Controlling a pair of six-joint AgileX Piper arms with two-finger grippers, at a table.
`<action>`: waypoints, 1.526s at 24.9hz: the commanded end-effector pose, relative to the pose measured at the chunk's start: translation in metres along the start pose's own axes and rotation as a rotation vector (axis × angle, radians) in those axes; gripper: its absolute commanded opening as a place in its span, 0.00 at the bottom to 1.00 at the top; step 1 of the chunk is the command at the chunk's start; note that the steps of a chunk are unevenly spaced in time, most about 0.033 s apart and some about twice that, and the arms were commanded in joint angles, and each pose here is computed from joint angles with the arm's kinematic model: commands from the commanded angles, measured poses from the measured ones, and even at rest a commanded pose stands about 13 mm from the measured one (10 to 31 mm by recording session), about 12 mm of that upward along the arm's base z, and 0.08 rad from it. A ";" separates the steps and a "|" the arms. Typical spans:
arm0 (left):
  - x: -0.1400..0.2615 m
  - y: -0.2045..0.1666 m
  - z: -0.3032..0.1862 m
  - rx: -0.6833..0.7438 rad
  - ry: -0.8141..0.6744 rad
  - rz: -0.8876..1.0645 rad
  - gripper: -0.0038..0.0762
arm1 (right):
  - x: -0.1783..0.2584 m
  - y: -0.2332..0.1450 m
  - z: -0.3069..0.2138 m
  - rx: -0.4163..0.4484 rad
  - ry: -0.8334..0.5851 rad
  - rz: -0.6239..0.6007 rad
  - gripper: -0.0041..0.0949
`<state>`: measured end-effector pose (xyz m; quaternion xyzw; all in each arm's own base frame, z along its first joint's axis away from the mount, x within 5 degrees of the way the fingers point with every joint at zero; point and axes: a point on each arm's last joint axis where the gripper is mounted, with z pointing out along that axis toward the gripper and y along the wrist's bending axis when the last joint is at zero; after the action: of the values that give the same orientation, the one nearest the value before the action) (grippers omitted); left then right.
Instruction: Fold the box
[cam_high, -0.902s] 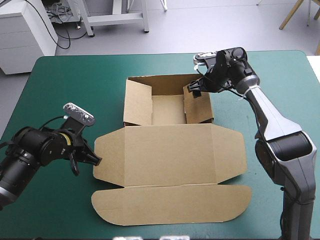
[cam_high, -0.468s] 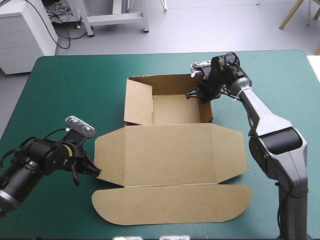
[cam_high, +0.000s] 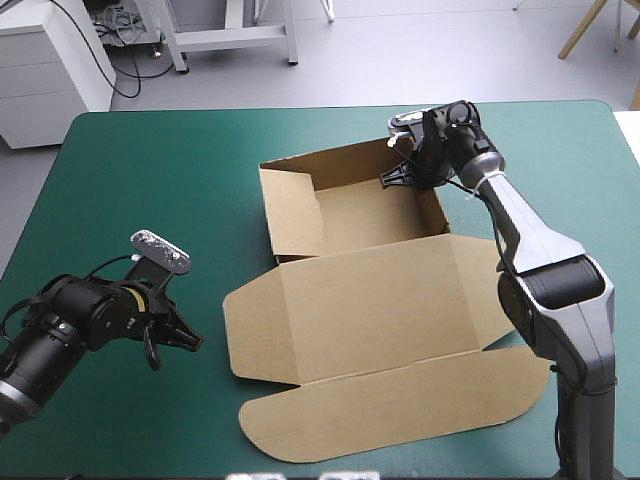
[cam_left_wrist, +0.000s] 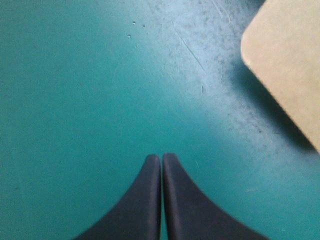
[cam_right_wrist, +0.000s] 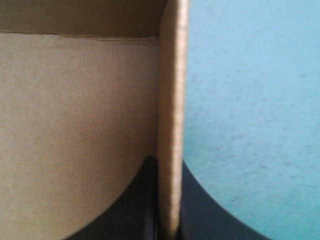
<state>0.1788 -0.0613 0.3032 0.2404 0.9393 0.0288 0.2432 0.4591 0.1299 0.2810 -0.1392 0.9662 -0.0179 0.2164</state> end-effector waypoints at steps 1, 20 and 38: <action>-0.007 0.002 -0.010 -0.011 -0.078 -0.020 0.04 | -0.013 -0.042 -0.055 0.234 -0.171 0.001 0.02; -0.003 0.002 -0.010 -0.012 -0.039 -0.023 0.04 | 0.094 -0.304 -0.069 0.518 -0.044 0.643 0.02; -0.005 0.002 -0.010 -0.013 -0.057 -0.023 0.04 | 0.130 -0.340 -0.056 0.524 0.004 0.628 0.61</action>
<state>0.1774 -0.0605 0.3024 0.2318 0.9437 0.0288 0.2341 0.4210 -0.2298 0.2724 0.2365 0.9387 -0.1618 0.1916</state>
